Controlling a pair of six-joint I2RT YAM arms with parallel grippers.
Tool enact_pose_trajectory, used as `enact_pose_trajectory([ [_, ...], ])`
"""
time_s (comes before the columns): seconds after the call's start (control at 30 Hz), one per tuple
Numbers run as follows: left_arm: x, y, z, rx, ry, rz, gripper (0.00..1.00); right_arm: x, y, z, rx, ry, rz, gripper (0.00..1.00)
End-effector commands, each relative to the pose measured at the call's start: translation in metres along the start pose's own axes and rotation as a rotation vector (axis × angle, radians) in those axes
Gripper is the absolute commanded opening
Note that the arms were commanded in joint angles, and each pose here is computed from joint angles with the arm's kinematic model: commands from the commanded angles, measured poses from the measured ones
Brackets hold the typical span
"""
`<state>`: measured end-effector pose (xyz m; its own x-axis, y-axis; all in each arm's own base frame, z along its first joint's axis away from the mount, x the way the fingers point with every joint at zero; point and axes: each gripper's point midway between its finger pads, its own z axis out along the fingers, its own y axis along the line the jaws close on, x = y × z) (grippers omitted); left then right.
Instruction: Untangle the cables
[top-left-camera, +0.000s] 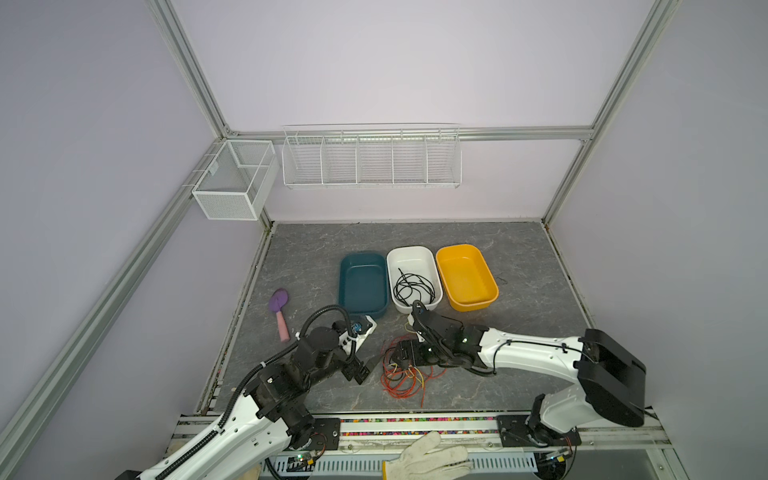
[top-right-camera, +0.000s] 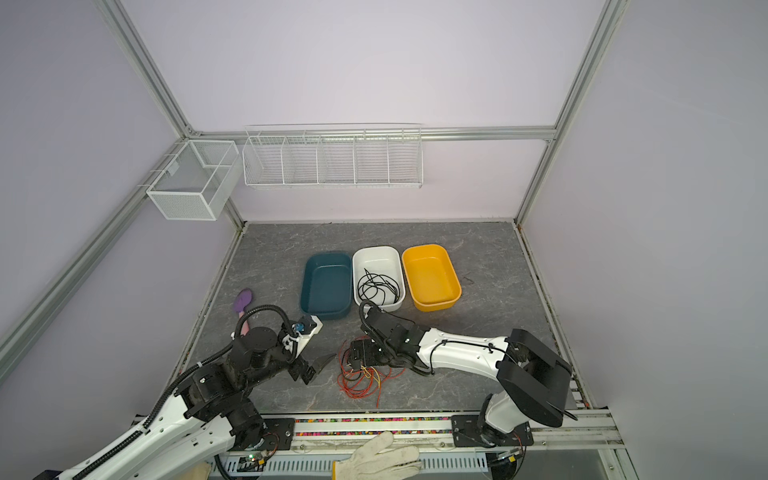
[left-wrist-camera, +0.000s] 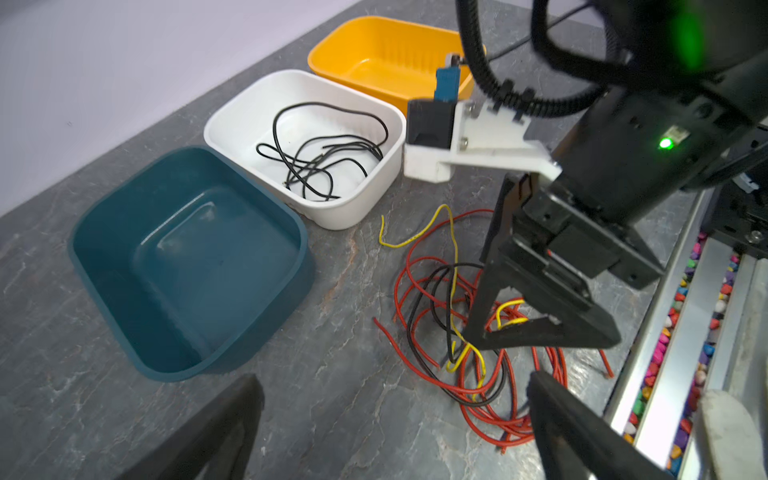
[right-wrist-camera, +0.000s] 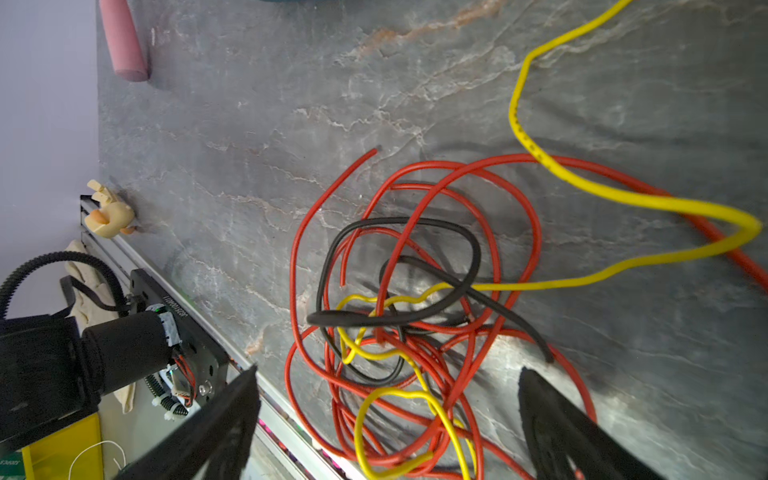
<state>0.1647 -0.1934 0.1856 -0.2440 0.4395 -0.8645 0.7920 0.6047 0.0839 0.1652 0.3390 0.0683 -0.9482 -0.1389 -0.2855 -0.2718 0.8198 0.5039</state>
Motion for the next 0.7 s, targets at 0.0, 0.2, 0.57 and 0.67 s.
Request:
enact_pose_trajectory([
  [0.0,-0.01,0.003,0.001,-0.018,-0.047,0.051,0.99,-0.009,0.007,0.006,-0.005,-0.028,0.03,1.0],
  [0.2,-0.011,0.0,0.01,-0.002,-0.049,0.089,0.99,-0.019,0.014,0.016,-0.008,-0.041,0.038,0.93],
  [0.57,-0.006,0.0,0.013,-0.008,-0.042,0.091,0.99,-0.026,0.005,0.021,0.05,-0.064,0.034,0.67],
  [0.67,-0.004,0.0,0.015,-0.007,-0.033,0.094,0.99,-0.028,0.002,0.02,0.062,-0.069,0.032,0.54],
])
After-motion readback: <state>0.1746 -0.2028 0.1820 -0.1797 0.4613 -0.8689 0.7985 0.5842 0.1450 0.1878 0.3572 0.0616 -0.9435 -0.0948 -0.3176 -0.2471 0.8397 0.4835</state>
